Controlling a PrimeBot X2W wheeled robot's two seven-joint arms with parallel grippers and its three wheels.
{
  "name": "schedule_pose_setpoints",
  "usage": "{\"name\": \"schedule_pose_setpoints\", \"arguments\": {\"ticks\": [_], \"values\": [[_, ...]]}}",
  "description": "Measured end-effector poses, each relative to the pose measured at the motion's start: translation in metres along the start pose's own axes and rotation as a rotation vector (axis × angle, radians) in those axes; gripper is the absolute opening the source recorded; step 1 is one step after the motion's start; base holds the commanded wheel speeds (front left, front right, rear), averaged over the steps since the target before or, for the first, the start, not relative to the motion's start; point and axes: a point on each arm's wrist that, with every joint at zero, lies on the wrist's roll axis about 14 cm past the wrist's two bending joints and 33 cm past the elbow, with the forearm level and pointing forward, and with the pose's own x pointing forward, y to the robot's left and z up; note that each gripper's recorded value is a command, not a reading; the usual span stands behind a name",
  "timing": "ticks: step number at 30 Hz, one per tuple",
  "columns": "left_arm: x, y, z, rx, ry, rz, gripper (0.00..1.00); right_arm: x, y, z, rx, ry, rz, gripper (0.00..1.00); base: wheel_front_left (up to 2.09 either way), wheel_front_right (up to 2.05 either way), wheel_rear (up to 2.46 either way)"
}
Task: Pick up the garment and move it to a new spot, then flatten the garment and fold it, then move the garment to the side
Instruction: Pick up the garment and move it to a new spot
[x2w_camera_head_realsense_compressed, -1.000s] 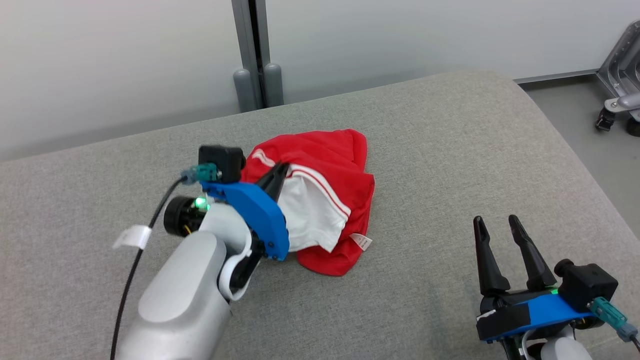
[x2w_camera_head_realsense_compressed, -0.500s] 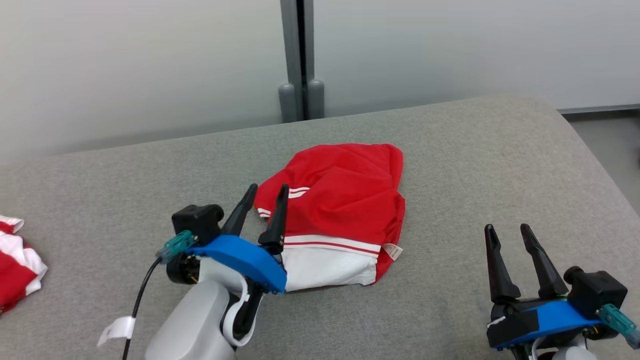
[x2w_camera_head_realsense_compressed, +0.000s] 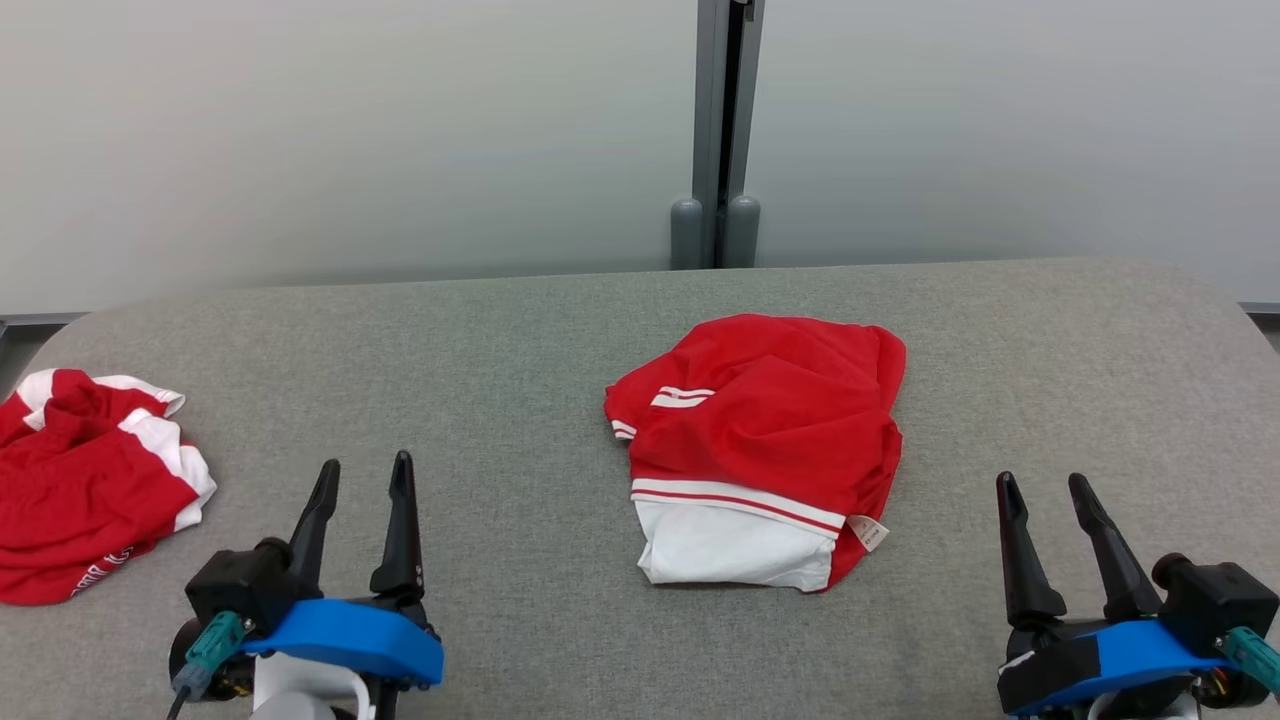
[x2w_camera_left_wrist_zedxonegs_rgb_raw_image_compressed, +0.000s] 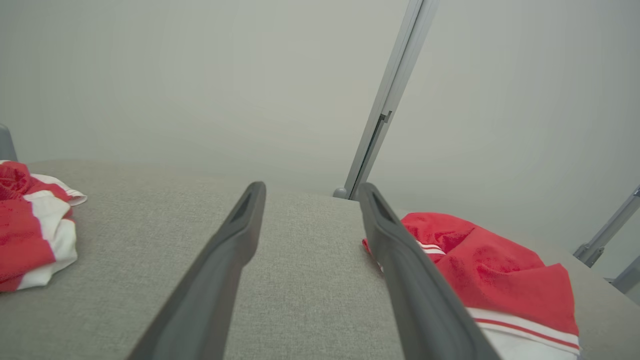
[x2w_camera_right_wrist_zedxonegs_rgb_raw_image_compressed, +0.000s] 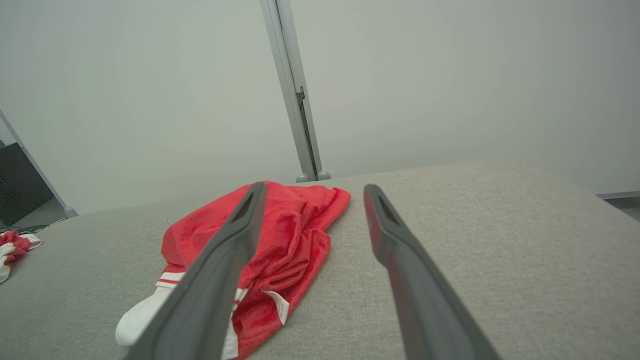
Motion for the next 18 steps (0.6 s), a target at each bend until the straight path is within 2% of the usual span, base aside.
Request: {"name": "schedule_pose_setpoints", "arguments": {"ticks": [5,18], "values": [[-0.021,0.024,-0.007,0.100,0.023,0.070,1.00,0.000,0.002,-0.007,0.002,0.027,0.005,1.00,0.00,0.00,0.00],[-0.044,0.049,-0.021,0.156,0.075,0.148,1.00,-0.007,-0.007,-0.026,0.009,0.091,-0.024,1.00,0.00,0.00,0.00]]}}
